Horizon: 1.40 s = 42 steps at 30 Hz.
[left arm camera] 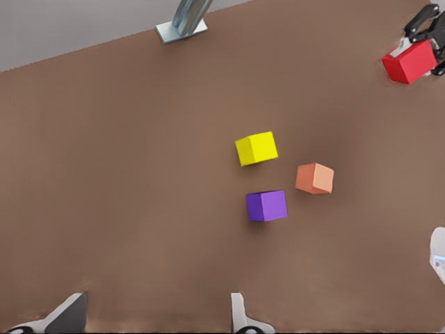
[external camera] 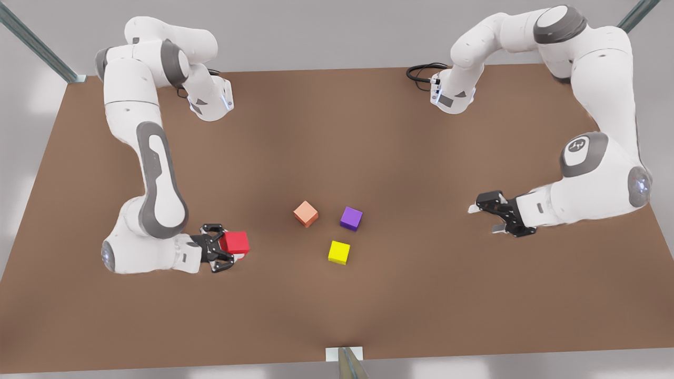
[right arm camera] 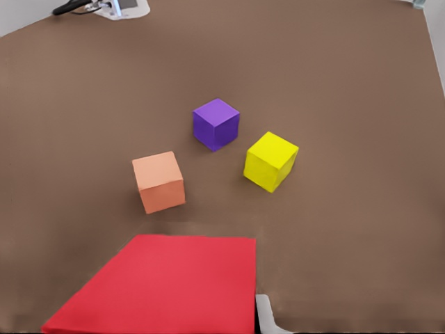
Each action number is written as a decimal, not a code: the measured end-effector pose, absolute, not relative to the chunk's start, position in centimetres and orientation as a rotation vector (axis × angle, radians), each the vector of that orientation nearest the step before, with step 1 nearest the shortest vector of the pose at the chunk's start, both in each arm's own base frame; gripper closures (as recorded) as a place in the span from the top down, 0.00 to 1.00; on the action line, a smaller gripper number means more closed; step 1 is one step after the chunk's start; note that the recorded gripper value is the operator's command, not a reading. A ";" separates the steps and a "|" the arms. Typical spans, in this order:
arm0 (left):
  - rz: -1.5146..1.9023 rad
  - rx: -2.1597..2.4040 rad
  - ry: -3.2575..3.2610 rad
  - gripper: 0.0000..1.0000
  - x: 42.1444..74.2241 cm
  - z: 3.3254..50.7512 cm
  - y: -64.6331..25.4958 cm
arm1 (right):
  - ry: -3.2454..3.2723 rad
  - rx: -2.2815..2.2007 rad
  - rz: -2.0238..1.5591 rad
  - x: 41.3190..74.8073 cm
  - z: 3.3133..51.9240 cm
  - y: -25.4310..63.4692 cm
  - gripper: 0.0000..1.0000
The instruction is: Pick up red wooden cube and pass to hand red wooden cube and place in blue wooden cube
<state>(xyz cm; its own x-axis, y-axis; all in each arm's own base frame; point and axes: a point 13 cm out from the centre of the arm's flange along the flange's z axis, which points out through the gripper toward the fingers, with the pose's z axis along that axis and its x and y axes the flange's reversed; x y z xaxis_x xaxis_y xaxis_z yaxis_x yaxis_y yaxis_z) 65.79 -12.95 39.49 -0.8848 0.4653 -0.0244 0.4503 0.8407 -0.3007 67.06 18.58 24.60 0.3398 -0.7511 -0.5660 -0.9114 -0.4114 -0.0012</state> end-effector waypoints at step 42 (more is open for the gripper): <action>-0.116 -0.157 -2.773 1.00 54.9 39.1 -8.8 | 2.579 -2.073 -0.172 62.7 11.1 -22.8 0.51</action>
<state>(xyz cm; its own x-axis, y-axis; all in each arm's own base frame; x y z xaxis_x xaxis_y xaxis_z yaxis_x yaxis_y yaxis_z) 54.94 -8.81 39.09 -0.9292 0.0941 0.3575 0.1236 0.9905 0.0605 62.68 -22.78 11.10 -0.2080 -0.9580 0.1974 -0.9758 0.2172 0.0264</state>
